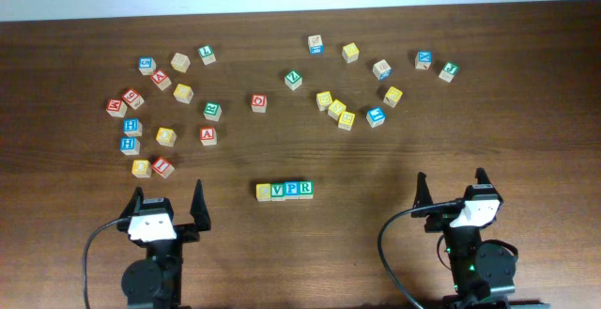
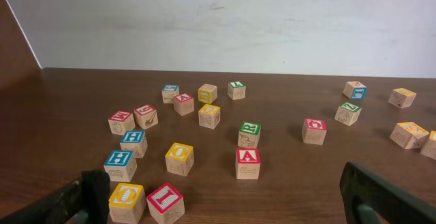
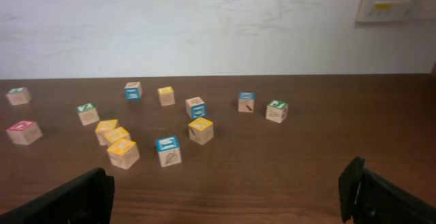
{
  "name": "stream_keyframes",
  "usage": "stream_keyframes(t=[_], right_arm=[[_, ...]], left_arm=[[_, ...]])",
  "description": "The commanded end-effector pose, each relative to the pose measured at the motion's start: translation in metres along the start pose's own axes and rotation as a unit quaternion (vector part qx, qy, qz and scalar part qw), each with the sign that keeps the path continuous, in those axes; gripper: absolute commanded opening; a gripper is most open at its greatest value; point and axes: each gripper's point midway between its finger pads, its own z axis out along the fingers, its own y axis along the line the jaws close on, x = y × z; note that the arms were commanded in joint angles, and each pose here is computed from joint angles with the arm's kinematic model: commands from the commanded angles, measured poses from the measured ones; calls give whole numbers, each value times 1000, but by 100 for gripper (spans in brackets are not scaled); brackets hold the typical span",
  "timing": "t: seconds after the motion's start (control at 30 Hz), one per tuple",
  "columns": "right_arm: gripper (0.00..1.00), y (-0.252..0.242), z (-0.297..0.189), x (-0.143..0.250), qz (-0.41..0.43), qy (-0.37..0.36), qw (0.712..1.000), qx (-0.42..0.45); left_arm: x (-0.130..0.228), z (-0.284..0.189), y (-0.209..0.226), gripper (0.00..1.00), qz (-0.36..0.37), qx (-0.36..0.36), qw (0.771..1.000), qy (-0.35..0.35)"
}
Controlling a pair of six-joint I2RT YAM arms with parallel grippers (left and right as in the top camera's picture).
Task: Spell out CVPR
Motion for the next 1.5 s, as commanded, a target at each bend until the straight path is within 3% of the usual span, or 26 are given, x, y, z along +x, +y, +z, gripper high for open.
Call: stream_keyframes(t=[0.0,1.47], right_arm=[[98,-8,0,3,-10,3,1000,19],[98,-9,0,1,-9,0,1000,23]], left_arm=[[0,0,-1,99,8,4,1000,-1],[0,0,-1,99,8,4,1000,-1]])
